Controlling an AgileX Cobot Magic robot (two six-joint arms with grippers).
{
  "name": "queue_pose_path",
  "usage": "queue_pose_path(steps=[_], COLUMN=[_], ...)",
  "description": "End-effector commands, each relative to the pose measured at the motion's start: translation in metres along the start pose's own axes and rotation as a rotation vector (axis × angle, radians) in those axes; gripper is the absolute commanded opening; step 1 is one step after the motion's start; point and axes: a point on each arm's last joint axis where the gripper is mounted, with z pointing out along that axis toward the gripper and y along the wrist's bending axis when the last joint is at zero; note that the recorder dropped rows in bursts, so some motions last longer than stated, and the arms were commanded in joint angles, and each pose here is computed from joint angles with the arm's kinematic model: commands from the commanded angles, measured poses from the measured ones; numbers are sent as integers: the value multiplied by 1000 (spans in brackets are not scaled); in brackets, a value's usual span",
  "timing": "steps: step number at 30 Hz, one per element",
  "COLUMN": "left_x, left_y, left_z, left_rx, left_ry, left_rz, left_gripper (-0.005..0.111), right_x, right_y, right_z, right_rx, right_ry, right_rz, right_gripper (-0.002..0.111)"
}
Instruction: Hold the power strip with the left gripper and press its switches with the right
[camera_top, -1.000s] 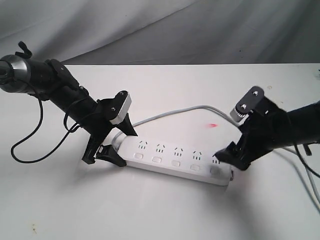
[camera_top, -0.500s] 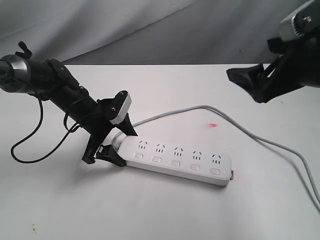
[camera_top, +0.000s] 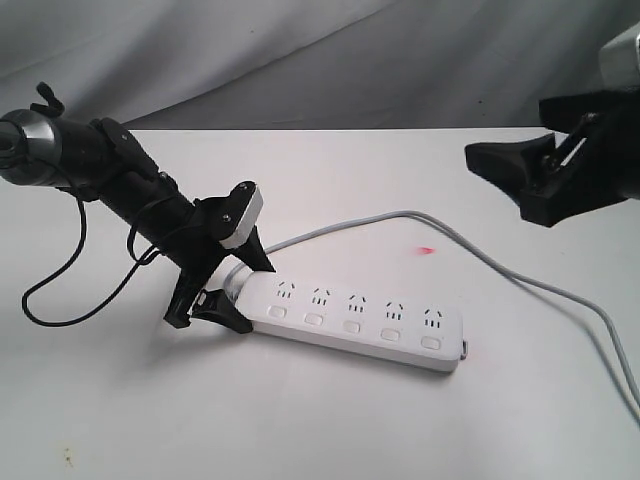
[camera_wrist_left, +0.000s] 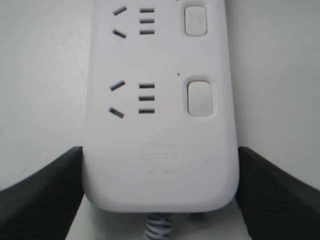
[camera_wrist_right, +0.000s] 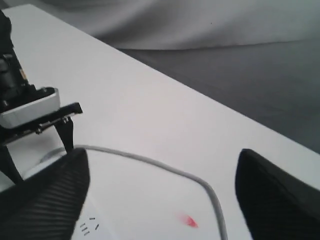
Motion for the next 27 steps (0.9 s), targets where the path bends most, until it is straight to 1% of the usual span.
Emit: queue_pose_path(steps=[1,3,5,8,11,14,16,18,20,21,23,27], left_x=[-3,-3,-3,-3,-3,-3,-3,-3,-3,-3,-3,-3], left_y=[1,1,1,1,1,1,1,1,1,1,1,1], left_z=[-1,-1,-1,-1,-1,-1,-1,-1,-1,-1,-1,-1], left_rx=[0,0,0,0,0,0,0,0,0,0,0,0], left_ry=[-9,-9,-9,-9,-9,-9,-9,-9,-9,-9,-9,-9], left_rz=[3,3,3,3,3,3,3,3,3,3,3,3], left_gripper=[36,36,36,36,36,36,36,36,36,36,36,36], right_x=[-22,-29,-35,-44,-50,-55,-57,-59,-61,-62,-63,-61], right_y=[7,11,16,26,34,41,46,49,53,55,59,66], right_z=[-28,-40,-52,-70,-86,-102,-113,-124,-137,-145,-159,-194], right_rx=[33,46,45,28,14,20,20,33,58,81,129,271], right_ry=[-111,-154,-194,-264,-322,-371,-409,-445,-490,-511,-555,-654], right_rz=[-11,-16,-37,-53,-16,-18,-4,23,26,10,-14,-91], right_gripper=[49,39,34,32,32,31,28,21,10,1,0,0])
